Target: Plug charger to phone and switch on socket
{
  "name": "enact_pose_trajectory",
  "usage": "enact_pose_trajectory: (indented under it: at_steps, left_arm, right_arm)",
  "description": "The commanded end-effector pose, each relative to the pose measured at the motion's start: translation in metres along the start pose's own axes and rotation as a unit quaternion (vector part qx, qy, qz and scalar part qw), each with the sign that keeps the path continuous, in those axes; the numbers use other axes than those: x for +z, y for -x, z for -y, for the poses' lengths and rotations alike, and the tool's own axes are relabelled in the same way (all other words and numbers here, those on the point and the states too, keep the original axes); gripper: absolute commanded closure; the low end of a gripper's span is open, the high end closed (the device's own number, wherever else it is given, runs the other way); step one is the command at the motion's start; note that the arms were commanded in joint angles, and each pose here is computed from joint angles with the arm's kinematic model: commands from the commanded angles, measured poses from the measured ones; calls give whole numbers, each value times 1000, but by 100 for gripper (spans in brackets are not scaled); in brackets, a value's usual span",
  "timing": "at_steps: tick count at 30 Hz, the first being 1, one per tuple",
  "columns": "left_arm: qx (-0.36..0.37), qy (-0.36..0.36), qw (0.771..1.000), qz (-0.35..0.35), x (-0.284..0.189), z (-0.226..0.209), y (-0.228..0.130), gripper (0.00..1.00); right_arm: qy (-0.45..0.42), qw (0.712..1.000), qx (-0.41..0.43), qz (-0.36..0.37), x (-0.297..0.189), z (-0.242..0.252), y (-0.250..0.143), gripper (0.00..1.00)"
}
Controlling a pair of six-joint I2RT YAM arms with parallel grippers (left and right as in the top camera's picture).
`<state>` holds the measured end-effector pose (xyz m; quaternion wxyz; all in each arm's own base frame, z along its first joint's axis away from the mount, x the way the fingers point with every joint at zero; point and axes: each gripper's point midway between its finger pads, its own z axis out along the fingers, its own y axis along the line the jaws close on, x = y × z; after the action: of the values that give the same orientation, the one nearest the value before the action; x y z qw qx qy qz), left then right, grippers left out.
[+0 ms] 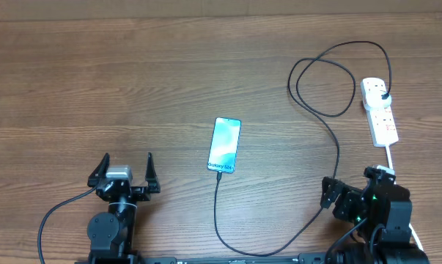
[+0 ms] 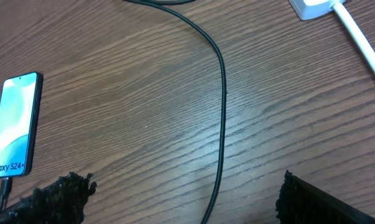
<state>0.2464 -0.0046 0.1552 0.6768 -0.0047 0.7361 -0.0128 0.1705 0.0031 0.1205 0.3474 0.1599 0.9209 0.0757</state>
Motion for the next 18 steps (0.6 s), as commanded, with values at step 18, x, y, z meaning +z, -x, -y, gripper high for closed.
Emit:
enact_pose_trajectory:
  at_steps: [18]
  left_arm:
    - [2, 6, 1000, 4, 0, -2, 1, 0]
  right_arm:
    - [71, 977, -15, 203, -21, -29, 78, 0]
